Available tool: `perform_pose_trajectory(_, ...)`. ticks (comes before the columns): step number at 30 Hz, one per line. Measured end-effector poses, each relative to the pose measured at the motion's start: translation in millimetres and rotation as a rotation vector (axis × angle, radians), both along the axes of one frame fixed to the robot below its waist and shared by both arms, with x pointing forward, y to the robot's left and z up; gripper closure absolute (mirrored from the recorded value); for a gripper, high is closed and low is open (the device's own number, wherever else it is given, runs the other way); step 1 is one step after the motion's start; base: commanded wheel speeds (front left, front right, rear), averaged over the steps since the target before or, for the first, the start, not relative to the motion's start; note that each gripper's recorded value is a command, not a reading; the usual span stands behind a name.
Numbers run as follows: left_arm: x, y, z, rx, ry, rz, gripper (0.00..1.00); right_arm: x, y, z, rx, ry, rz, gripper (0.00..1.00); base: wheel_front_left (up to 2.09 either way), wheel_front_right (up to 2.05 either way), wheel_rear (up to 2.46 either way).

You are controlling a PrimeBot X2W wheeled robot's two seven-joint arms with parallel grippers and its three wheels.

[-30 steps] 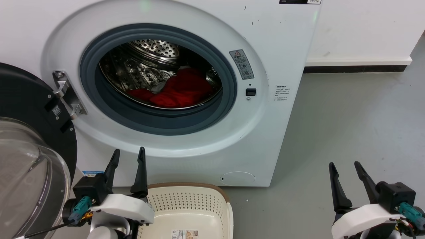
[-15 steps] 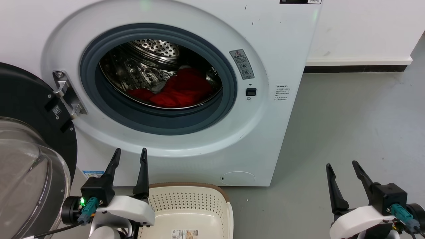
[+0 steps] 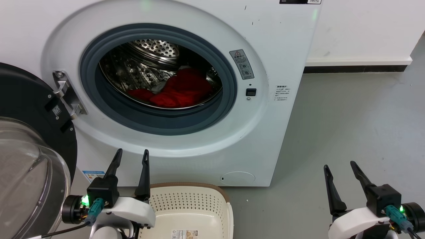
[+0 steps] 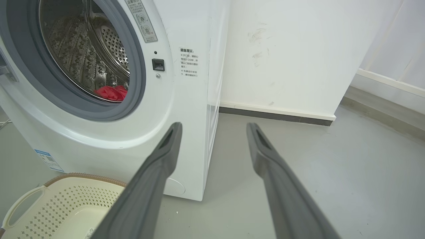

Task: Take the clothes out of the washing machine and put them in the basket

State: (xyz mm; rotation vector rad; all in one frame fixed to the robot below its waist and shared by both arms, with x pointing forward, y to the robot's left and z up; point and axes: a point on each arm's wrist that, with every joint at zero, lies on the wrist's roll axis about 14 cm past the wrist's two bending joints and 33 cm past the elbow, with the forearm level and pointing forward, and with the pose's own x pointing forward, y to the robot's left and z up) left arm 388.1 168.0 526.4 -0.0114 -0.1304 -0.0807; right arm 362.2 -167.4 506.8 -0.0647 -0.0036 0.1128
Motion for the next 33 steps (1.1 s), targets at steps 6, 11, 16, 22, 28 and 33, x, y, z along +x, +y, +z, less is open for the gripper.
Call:
perform_pose_trajectory(6, 0, 0, -2, -0.003, 0.007, 0.004, 0.00, 0, -1, -1, 0.011, 0.001, -0.003, 0.00, 0.00, 0.00, 0.00)
perform_pose_trajectory(11, 0, 1, -3, -0.004, 0.010, 0.006, 0.00, 0, -1, -2, 0.014, 0.004, -0.003, 0.00, 0.00, 0.00, 0.00)
perform_pose_trajectory(16, 0, 2, -3, -0.004, 0.010, 0.011, 0.00, -1, -1, -2, 0.019, 0.005, -0.003, 0.00, 0.00, 0.00, 0.00)
perform_pose_trajectory(22, 3, 1, -5, -0.005, 0.017, 0.017, 0.00, -2, 0, -4, 0.021, 0.012, -0.001, 0.00, 0.00, 0.00, 0.00)
perform_pose_trajectory(28, 25, -5, -7, -0.008, 0.025, 0.010, 0.00, 6, 4, 1, 0.023, -0.001, 0.010, 0.00, 0.00, 0.00, 0.00)
perform_pose_trajectory(33, 57, -2, -12, 0.021, 0.037, 0.001, 0.00, 17, 3, -1, 0.029, 0.002, 0.005, 0.00, 0.00, 0.00, 0.00)
